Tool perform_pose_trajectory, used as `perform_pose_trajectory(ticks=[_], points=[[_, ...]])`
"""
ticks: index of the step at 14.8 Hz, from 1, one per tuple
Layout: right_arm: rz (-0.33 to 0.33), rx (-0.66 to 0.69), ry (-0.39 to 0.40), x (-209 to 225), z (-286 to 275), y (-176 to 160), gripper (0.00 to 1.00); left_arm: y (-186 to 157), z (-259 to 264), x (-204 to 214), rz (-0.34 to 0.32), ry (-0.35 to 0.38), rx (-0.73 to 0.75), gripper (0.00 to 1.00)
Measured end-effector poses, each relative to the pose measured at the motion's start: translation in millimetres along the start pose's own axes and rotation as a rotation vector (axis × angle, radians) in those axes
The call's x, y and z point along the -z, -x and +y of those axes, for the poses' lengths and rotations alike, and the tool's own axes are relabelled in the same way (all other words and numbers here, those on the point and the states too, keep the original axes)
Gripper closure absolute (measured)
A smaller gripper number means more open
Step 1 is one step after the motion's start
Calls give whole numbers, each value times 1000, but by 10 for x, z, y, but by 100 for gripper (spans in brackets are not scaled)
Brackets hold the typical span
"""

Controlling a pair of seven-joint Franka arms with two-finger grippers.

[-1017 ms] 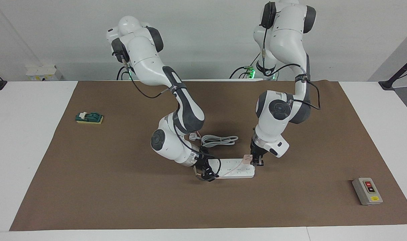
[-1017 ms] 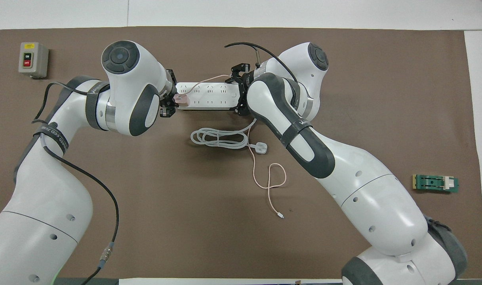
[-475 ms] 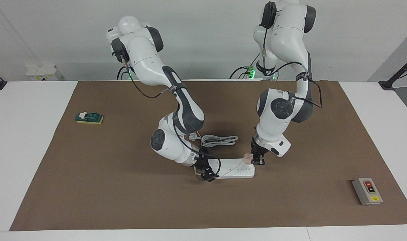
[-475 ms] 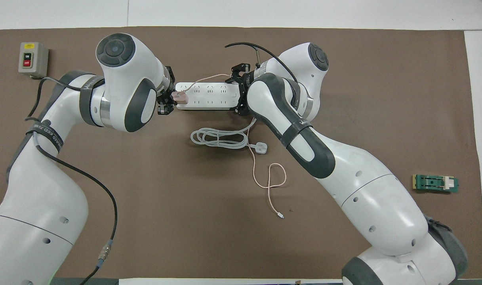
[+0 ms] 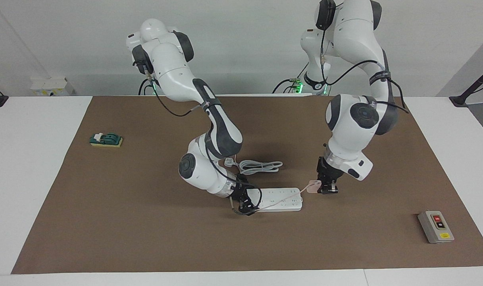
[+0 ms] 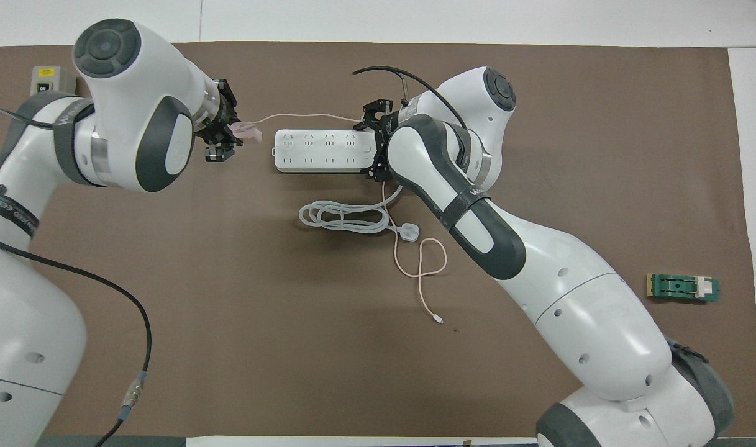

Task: Unplug charger and place it aside
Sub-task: 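Pull the pink charger out of the strip with the left gripper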

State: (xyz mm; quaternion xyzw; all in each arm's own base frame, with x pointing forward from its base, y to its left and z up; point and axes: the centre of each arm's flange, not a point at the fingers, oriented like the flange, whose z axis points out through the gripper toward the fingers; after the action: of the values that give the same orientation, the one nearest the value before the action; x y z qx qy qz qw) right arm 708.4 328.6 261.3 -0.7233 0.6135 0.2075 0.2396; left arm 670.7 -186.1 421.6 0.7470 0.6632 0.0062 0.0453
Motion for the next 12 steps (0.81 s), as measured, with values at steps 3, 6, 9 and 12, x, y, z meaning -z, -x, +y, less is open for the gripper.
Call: perform_pose_trajectory(ticks=[3,6,9,12], points=[[0,0,0,0,0,0,6,-723,-93,426,1,-43,-82,69],[0,0,0,0,0,-1,6,-1603,-265,743,-9,-82,-198,69],[0,0,0,3,0,1,6,-2087,-384,738,-23,-105,-293,69],[13,-4,5,-7,2,-80,0,-2349,-543,557,-33,-131,-380,69]])
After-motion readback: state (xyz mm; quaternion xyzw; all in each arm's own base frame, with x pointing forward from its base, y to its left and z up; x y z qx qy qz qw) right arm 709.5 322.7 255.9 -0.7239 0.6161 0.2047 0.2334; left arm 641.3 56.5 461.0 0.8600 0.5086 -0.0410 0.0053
